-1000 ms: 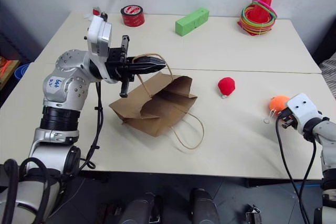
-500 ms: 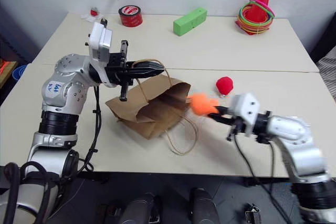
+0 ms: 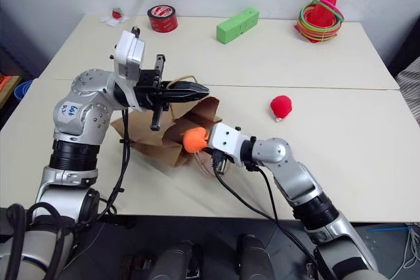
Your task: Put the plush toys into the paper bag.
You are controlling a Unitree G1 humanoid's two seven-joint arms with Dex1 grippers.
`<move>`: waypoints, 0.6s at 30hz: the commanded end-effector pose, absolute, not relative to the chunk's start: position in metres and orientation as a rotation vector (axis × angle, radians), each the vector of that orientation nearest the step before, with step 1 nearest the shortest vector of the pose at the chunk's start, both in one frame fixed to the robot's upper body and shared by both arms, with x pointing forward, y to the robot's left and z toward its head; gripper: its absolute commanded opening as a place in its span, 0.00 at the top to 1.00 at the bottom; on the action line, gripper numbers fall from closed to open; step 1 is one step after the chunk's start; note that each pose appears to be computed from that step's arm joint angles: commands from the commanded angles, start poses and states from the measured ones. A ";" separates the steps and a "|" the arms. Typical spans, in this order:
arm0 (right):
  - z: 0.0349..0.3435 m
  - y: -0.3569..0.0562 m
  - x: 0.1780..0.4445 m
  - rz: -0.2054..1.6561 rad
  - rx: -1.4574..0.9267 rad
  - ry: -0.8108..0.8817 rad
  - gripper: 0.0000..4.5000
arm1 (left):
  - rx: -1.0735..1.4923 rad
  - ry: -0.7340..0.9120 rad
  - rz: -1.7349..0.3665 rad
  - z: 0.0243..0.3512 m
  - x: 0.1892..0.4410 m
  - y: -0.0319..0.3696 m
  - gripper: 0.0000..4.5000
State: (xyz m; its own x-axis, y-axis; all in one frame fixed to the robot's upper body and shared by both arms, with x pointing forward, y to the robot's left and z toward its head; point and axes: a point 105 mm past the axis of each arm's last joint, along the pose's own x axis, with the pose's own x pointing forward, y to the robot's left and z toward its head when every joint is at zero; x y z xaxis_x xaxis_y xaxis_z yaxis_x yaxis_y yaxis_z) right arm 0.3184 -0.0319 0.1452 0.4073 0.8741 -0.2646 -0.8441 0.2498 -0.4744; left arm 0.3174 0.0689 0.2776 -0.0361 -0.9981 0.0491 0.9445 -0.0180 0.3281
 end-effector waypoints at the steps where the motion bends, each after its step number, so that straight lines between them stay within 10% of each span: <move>1: 0.158 -0.033 0.320 1.151 -0.622 -0.108 0.99 | 0.229 -0.354 -1.594 0.285 0.310 0.070 1.00; 18: 0.145 0.032 0.346 1.229 -0.490 -0.114 0.99 | 0.185 -0.344 -1.651 0.281 0.302 0.064 1.00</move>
